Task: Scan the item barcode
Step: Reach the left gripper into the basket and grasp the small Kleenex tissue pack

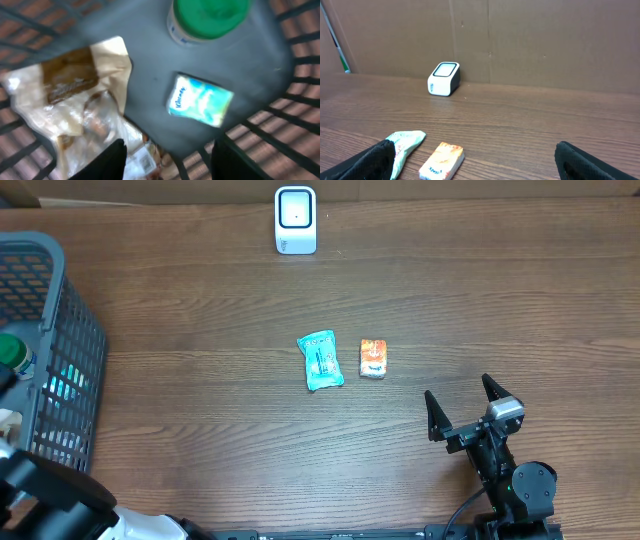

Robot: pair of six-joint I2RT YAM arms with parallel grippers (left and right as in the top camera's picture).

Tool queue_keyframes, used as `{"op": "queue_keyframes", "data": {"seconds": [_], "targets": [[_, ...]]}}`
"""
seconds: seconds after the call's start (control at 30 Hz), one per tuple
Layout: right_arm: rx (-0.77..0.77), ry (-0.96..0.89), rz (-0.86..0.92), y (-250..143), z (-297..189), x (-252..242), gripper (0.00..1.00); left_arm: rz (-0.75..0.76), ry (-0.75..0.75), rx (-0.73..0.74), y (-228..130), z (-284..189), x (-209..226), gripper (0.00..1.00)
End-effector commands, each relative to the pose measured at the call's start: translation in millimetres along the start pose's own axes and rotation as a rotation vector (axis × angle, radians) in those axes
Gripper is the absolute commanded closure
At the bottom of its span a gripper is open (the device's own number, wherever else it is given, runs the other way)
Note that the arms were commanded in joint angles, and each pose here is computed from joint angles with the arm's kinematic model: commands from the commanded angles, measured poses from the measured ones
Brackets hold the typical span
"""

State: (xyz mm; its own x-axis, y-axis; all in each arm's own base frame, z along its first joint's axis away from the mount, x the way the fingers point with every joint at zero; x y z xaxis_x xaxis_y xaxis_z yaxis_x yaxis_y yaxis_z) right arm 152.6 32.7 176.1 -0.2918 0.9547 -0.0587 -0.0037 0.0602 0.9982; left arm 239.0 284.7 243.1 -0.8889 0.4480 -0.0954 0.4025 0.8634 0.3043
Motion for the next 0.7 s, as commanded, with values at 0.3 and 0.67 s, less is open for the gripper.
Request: {"op": "queue_keyframes", "data": {"seconds": [0.3,0.67], "targets": [[-0.005,0.004,0.002,-2,0,1,0.0,0.119,-0.083,0.176,-23,121,-1,0.38],[-0.005,0.004,0.002,-2,0,1,0.0,0.121,-0.122,0.218,-26,148,-4,0.96]]}}
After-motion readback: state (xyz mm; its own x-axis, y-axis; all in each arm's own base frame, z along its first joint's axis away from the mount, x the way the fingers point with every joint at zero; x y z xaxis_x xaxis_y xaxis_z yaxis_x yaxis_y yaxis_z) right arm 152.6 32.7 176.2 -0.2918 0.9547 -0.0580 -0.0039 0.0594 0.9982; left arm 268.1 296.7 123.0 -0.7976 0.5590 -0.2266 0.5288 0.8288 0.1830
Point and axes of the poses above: each gripper's point midway between its finger pads, its own z axis out along the fingers, its own x axis along the line the jaws close on, y = z × x, the point moved 9 cm from there along -z, back along the fingers, and after that the axes turned 6 degrees about -z, right-handed, at the moved point
